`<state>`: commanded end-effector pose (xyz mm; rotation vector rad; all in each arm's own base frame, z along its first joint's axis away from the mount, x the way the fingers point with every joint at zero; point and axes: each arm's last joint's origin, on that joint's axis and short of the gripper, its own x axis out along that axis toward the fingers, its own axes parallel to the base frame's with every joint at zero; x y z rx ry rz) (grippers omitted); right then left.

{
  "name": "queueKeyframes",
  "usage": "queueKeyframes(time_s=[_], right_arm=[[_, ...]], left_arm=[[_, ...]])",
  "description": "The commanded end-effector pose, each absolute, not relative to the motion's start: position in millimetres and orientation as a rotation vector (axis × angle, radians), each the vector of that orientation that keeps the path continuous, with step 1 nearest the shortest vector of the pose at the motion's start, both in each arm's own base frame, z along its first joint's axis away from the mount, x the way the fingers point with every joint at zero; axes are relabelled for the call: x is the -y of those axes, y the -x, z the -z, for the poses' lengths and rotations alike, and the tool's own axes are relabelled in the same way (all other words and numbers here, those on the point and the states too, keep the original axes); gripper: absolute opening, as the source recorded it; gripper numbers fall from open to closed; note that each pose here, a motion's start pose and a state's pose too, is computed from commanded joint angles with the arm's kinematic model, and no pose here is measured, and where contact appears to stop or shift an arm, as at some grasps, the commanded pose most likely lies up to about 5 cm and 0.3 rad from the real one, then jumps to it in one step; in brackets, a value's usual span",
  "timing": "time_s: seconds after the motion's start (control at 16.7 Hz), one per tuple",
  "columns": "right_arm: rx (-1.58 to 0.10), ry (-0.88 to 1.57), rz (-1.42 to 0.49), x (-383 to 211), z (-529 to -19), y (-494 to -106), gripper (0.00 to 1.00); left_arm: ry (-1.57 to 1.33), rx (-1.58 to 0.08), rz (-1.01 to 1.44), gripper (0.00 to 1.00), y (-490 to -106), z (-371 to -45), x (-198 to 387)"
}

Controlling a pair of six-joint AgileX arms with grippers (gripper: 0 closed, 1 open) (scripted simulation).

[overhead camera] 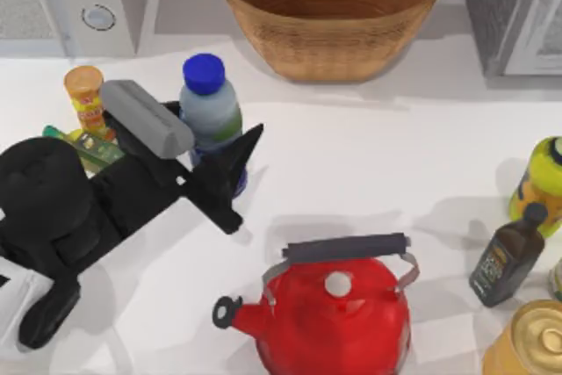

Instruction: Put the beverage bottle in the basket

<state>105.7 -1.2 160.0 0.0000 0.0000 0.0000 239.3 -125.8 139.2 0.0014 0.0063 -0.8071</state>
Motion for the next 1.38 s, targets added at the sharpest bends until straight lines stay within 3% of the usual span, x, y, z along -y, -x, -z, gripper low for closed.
queueKeyframes(time_s=[0.24, 0.48, 0.96, 1.38], right_arm=[[0.000, 0.000, 0.000, 1.2, -160.0, -105.7, 1.00], [0.000, 0.000, 0.000, 1.2, -160.0, -105.7, 1.00], [0.000, 0.000, 0.000, 1.2, -160.0, -105.7, 1.00], [0.000, 0.000, 0.000, 1.2, -160.0, -105.7, 1.00]], left_arm=[[-0.003, -0.001, 0.828, 0.00, -251.9, -144.1, 135.3], [-0.004, -0.021, 0.843, 0.00, -300.1, -156.1, 159.3], [-0.012, 0.034, 0.820, 0.00, -429.5, -243.5, 205.7], [-0.023, 0.001, 0.801, 0.00, -466.1, -281.2, 210.1]])
